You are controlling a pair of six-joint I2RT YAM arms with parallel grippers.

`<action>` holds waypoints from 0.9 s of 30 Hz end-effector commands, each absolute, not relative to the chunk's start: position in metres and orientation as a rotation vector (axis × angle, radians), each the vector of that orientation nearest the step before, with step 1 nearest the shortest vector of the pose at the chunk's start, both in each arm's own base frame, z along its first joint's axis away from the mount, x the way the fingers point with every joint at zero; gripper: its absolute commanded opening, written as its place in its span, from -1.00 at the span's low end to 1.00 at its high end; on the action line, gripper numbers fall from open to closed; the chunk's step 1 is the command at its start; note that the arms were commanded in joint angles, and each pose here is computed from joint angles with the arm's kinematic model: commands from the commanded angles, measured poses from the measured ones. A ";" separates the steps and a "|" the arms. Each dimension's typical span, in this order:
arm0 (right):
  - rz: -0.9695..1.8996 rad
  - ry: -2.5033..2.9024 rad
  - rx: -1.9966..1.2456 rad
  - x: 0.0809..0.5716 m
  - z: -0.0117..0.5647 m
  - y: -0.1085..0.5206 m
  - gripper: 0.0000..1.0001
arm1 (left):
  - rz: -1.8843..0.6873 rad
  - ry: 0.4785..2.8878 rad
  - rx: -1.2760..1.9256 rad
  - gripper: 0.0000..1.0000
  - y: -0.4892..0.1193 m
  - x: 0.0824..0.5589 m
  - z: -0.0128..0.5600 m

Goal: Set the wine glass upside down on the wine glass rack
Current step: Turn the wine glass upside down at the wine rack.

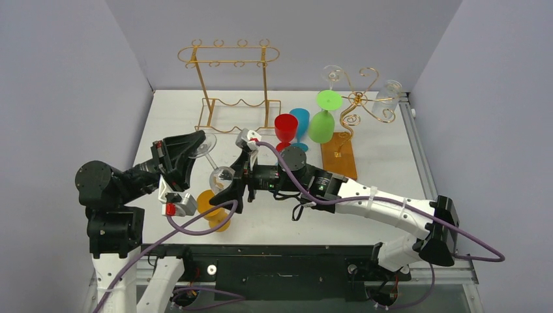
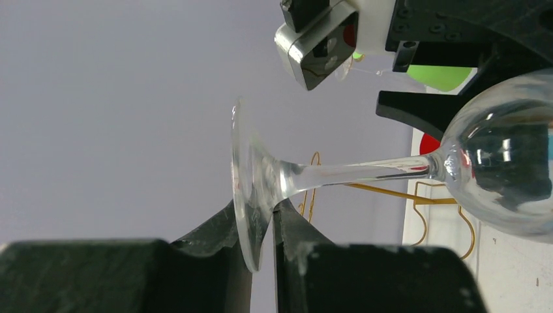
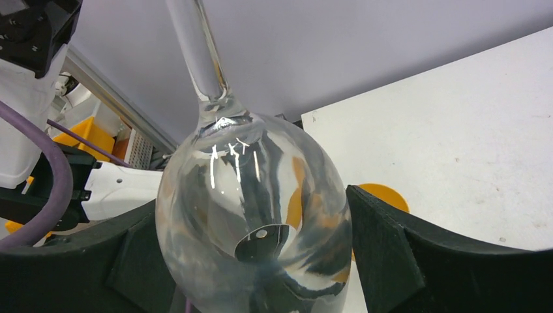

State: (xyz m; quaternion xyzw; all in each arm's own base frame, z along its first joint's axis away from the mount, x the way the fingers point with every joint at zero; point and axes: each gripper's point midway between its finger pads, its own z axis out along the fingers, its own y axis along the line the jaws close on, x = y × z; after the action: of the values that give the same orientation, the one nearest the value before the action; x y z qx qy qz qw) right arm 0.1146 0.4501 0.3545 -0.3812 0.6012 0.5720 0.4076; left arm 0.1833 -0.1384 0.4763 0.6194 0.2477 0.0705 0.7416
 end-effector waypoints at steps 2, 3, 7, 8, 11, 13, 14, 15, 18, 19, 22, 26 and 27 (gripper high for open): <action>1.452 1.385 -0.922 0.116 0.390 0.454 0.60 | 0.215 0.496 1.329 -1.00 -0.136 0.181 0.491; 1.428 1.395 -0.913 0.119 0.388 0.451 0.60 | 0.219 0.500 1.326 -1.00 -0.135 0.181 0.491; 1.279 1.386 -0.855 0.134 0.384 0.422 0.36 | 0.162 0.584 1.268 -0.79 -0.132 0.186 0.490; 1.241 1.383 -0.835 0.139 0.382 0.414 0.31 | 0.130 0.618 1.237 -0.49 -0.131 0.187 0.491; 1.153 1.389 -0.792 0.153 0.377 0.393 0.15 | 0.056 0.700 1.172 -0.10 -0.129 0.188 0.491; 1.110 1.413 -0.767 0.163 0.373 0.382 0.05 | 0.000 0.759 1.146 0.56 -0.128 0.188 0.486; 1.092 1.423 -0.760 0.166 0.371 0.377 0.00 | -0.029 0.785 1.135 0.67 -0.129 0.187 0.484; 1.073 1.429 -0.752 0.169 0.370 0.372 -0.06 | -0.060 0.814 1.116 0.76 -0.129 0.187 0.482; 1.011 1.444 -0.711 0.177 0.365 0.355 -0.15 | -0.164 0.910 1.028 0.94 -0.128 0.187 0.480; 0.988 1.447 -0.699 0.178 0.362 0.349 -0.16 | -0.190 0.943 1.000 0.93 -0.127 0.189 0.478; 0.921 1.466 -0.651 0.184 0.354 0.327 -0.18 | -0.253 1.045 0.911 0.92 -0.123 0.195 0.474; 0.836 1.489 -0.580 0.190 0.342 0.296 -0.21 | -0.298 1.190 0.786 0.92 -0.113 0.205 0.464; 0.815 1.496 -0.567 0.191 0.339 0.287 -0.22 | -0.308 1.216 0.758 0.92 -0.111 0.206 0.462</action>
State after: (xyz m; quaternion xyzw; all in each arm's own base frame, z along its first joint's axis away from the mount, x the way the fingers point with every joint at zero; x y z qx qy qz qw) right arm 0.1779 0.3221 0.3184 -0.2954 0.6630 0.3872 0.5686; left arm 0.2002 -0.1221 0.4624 0.4317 0.4848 -0.1072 0.7531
